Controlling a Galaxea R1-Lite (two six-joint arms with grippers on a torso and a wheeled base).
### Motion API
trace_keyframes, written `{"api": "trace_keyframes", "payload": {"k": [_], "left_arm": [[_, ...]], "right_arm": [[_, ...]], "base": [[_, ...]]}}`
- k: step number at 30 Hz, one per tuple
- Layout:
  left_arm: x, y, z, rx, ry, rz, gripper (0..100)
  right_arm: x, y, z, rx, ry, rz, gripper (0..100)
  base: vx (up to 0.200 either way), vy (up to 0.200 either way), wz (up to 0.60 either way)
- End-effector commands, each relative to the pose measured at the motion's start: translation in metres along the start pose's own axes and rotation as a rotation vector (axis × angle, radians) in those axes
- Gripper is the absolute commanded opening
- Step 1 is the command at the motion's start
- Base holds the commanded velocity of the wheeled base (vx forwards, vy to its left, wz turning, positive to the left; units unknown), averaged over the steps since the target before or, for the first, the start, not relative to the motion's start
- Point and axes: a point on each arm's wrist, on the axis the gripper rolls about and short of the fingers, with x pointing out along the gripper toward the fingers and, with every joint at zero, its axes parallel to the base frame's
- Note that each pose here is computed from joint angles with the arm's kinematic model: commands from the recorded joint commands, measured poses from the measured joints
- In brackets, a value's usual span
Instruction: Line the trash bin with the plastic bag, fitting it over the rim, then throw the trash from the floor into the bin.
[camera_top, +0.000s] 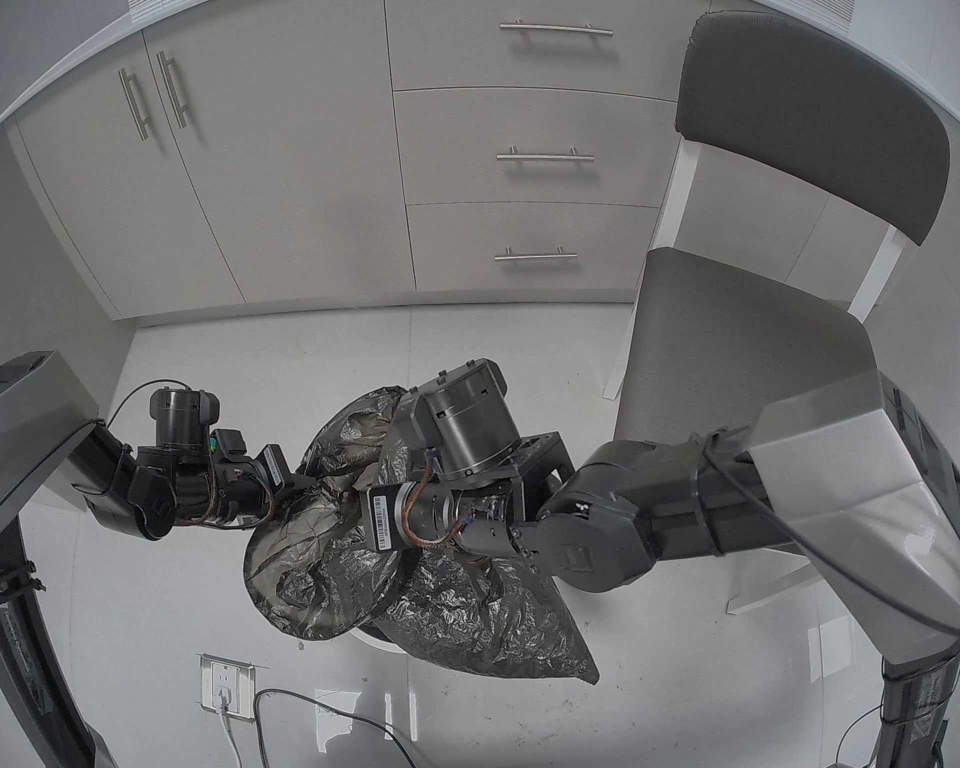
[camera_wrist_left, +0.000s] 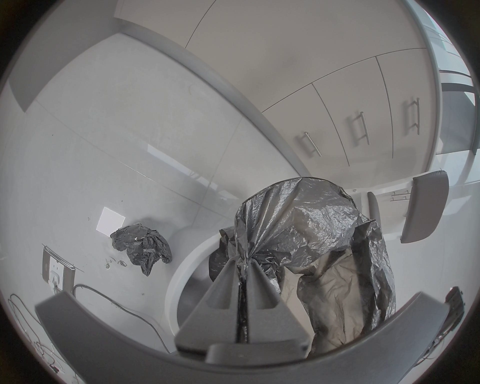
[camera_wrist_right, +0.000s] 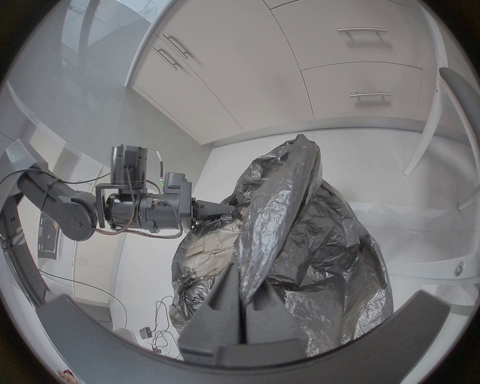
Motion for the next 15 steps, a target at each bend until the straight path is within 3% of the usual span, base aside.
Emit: {"api": "trace_keyframes", "payload": {"k": [1, 13, 14, 15], "left_arm": [[0.013, 0.014, 0.003, -0.019, 0.008, 0.020, 0], [0.024, 0.026, 0.000, -0.022, 0.026, 0.037, 0], [0.024, 0.026, 0.000, -0.016, 0.028, 0.037, 100], [0.024, 0.026, 0.000, -0.015, 0.030, 0.039, 100]], "right_arm": [[0.008, -0.001, -0.006, -0.005, 0.013, -0.005, 0], [0.012, -0.001, -0.010, -0.008, 0.019, -0.020, 0], [0.012, 0.000, -0.011, -0.009, 0.022, -0.020, 0], [0.012, 0.000, -0.011, -0.009, 0.022, -0.019, 0]], "base": [[0.000, 0.000, 0.00], [0.000, 0.000, 0.00], [0.000, 0.000, 0.00], [0.000, 0.000, 0.00]]}}
